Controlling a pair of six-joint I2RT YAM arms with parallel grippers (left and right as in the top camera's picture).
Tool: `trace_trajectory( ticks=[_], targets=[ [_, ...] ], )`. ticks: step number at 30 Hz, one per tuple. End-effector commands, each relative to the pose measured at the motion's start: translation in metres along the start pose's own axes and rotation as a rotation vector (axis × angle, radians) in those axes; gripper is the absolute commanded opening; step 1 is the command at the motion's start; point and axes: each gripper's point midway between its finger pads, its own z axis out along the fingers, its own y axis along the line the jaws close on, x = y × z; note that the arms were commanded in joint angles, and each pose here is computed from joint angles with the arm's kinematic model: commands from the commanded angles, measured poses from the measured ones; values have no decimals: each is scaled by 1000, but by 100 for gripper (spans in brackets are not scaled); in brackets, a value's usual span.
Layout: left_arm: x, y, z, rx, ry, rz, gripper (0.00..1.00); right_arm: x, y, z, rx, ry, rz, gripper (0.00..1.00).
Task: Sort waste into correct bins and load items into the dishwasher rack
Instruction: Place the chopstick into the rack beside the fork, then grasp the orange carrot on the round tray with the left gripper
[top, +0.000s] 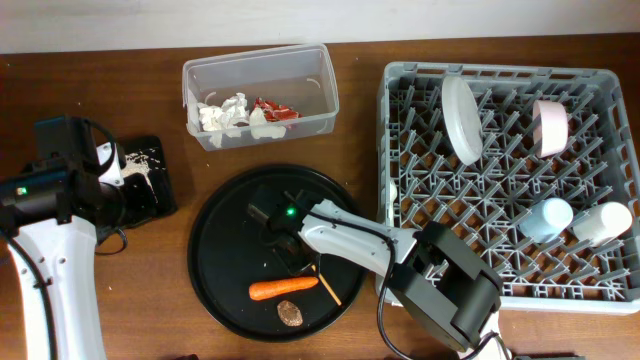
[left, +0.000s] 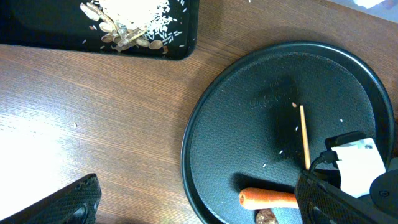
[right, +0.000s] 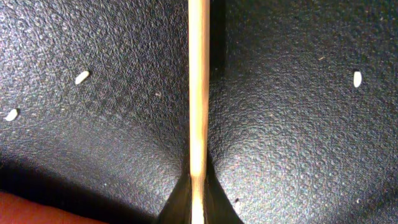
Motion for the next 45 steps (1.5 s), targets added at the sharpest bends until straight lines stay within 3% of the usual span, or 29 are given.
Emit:
trace_trajectory(
  ticks=[1, 7, 10, 16, 24, 25, 26, 27, 31, 35, 39, 42, 45],
  targets=[
    [0, 0, -2, 7, -6, -12, 99, -15, -17, -26, 33, -39, 52, 4],
    [0, 0, -2, 7, -6, -12, 99, -40, -101, -150, 55, -243, 268, 4],
    [0, 0, -2, 7, -6, -12, 99, -23, -154, -171, 72, -252, 415, 4],
    [0, 0, -2, 7, -6, -12, 100, 17, -216, -142, 105, -127, 592, 4],
    [0, 0, -2, 8, -6, -12, 99, 27, -213, -83, 83, -109, 612, 4],
    [0, 0, -2, 8, -6, -12, 99, 26, -213, -83, 82, -115, 612, 10],
    [0, 0, -2, 8, -6, -12, 99, 25, -214, -83, 82, -119, 612, 35],
    [0, 0, -2, 8, -6, -12, 99, 25, -214, -83, 82, -118, 612, 53],
    [0, 0, -2, 8, -7, -12, 99, 24, -214, -99, 83, -119, 608, 56],
    [4, -12, -2, 70, 10, -10, 99, 17, -214, -158, 77, -237, 579, 56],
    [12, -34, -2, 127, 38, 43, 99, 27, -181, -191, -63, -287, 337, 62],
    [33, -57, 8, 145, 107, 65, 99, 48, -179, -184, -48, -202, 328, 62],
    [78, -78, 36, 106, 253, -86, 99, 47, -183, -184, -30, -205, 335, 62]
  ],
)
